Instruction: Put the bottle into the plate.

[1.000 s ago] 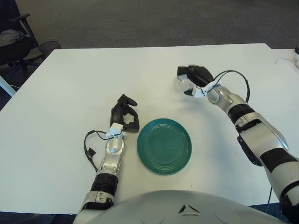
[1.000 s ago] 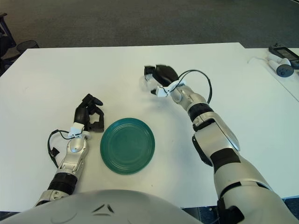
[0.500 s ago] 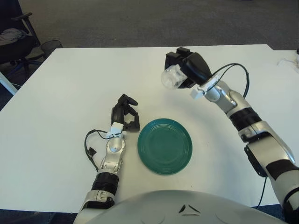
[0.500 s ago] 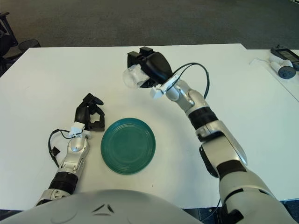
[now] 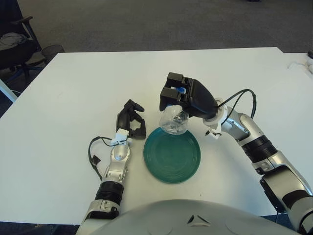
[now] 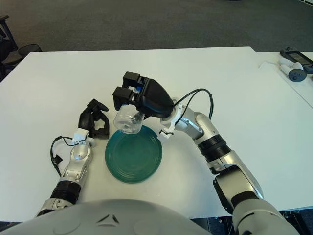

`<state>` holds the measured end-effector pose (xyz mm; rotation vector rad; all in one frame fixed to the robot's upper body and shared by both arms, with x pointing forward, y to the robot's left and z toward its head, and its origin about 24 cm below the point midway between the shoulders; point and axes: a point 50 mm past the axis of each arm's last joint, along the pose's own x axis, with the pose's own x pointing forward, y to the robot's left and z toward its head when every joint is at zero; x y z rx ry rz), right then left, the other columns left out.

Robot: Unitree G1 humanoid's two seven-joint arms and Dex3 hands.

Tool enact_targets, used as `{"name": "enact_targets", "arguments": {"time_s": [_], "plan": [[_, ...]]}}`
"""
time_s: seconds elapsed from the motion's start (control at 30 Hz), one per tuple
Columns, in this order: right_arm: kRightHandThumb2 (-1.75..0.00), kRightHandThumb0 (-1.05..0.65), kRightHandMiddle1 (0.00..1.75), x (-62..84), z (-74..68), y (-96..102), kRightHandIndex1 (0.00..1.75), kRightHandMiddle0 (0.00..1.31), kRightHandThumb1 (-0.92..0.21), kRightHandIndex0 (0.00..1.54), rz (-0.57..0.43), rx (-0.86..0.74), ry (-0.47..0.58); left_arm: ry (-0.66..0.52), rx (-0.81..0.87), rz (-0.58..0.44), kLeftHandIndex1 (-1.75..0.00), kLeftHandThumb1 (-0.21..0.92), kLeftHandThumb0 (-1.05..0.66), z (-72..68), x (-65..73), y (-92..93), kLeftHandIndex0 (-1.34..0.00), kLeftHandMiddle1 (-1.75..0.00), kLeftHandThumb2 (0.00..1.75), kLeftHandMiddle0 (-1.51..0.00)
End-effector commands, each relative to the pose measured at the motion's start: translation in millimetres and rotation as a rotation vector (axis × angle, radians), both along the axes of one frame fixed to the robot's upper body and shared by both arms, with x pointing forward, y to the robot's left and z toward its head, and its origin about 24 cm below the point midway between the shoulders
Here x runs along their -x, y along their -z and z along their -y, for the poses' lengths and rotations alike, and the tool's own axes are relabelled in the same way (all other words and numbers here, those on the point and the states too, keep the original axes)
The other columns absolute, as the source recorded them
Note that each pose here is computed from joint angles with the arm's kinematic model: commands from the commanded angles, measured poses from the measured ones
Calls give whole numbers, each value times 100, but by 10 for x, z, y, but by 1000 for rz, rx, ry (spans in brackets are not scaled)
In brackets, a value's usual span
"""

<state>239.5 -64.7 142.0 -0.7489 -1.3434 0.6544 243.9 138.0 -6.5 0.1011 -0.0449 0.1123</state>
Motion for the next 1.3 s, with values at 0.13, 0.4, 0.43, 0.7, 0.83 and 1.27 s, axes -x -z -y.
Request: {"name": "enact_targets", "arguments": {"time_s": [0.13,0.4,0.43,0.7,0.83,1.27], "plan": [[-152,0,175,123,-18,66,174,50,-15,74,-2,79,-72,-30,-40,-124,-175,-3,0,-20,144,238,-65,-165,168,-90],[-171,-1,170,190,-32,194,175,66,4,89,5,214,-107,-33,-38,-126,-175,-5,0,-20,147,247,-66,-165,170,-91],[-170,-1,166,192,-32,196,175,68,4,89,5,225,-113,-32,-37,-126,-175,-5,0,-21,147,248,-66,-165,170,-91],[-149,-1,174,189,0,243,175,60,-17,62,9,276,-131,-26,-14,-133,-175,-5,0,-24,146,266,-67,-167,171,-90],[-146,-1,174,179,8,262,175,58,-20,59,5,303,-129,-29,-4,-140,-175,-5,0,-35,139,291,-67,-168,171,-89],[-145,-1,175,215,-4,377,175,57,-21,58,40,438,-113,-30,2,-133,-175,-5,0,-33,143,279,-67,-168,171,-89]]}}
